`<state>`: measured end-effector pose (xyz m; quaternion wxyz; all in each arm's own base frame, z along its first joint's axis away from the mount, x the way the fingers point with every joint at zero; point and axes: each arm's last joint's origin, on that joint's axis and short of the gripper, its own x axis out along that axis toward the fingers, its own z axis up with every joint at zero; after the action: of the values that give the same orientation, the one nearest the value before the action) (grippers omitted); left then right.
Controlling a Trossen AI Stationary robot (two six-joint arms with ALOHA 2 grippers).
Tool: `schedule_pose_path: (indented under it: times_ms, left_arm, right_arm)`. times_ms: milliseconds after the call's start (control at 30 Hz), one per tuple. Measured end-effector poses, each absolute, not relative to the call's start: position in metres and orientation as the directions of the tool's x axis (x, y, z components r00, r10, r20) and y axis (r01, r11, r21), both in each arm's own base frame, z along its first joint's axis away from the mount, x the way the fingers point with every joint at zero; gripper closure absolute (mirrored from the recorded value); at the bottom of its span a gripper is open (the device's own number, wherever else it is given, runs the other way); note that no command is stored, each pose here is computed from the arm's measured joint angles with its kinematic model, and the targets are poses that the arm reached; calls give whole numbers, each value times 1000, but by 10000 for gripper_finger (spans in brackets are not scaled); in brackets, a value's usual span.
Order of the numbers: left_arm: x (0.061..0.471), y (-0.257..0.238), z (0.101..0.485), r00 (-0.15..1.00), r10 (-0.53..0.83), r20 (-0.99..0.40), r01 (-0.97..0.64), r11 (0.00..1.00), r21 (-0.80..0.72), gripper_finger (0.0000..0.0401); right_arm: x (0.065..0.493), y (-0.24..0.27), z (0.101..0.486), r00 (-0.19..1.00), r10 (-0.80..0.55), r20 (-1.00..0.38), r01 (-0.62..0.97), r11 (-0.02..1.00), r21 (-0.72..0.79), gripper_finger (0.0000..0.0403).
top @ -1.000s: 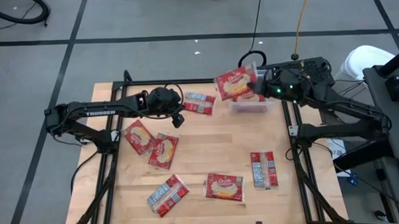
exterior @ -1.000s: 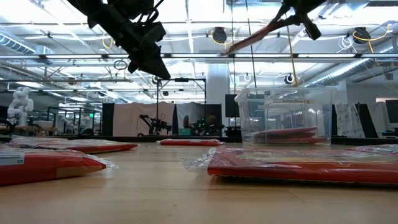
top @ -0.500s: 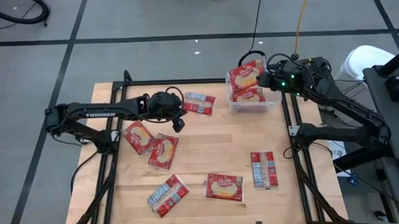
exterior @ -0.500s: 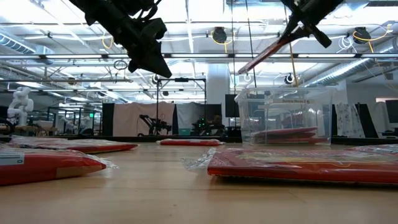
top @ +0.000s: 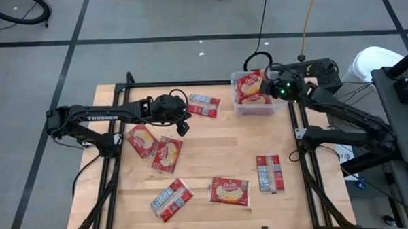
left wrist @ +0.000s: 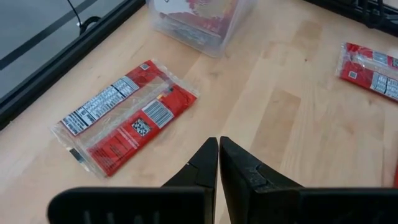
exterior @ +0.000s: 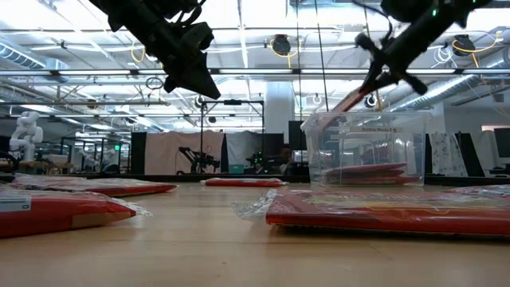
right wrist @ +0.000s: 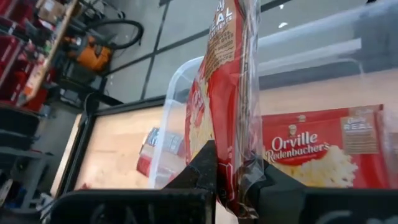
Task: Sort popcorn bags into baskets
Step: Put the popcorn bag into the transparent container
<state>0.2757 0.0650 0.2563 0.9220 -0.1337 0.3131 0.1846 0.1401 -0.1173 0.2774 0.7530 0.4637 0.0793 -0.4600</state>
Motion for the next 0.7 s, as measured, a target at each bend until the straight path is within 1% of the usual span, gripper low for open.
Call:
schedule_pose_path:
  times_ms: [133,300,500,700]
  left_arm:
    - [276,65,256,736,257,-627,-425,895,-132,380]
    - [276,65,256,735,259,-626,-429,893,-135,380]
    - [276,66,256,727,284,-625,-454,882,-128,380]
    - [275,66,256,723,300,-623,-485,862,-147,380]
  right_arm:
    - [141,-120,252,570,-634,-523,754,150,640,389]
    - [138,-121,234,530,-645,-550,782,122,611,389]
    - [134,-122,229,509,-646,-569,809,135,572,389]
    - [136,-125,239,528,-667,-526,790,159,592,389]
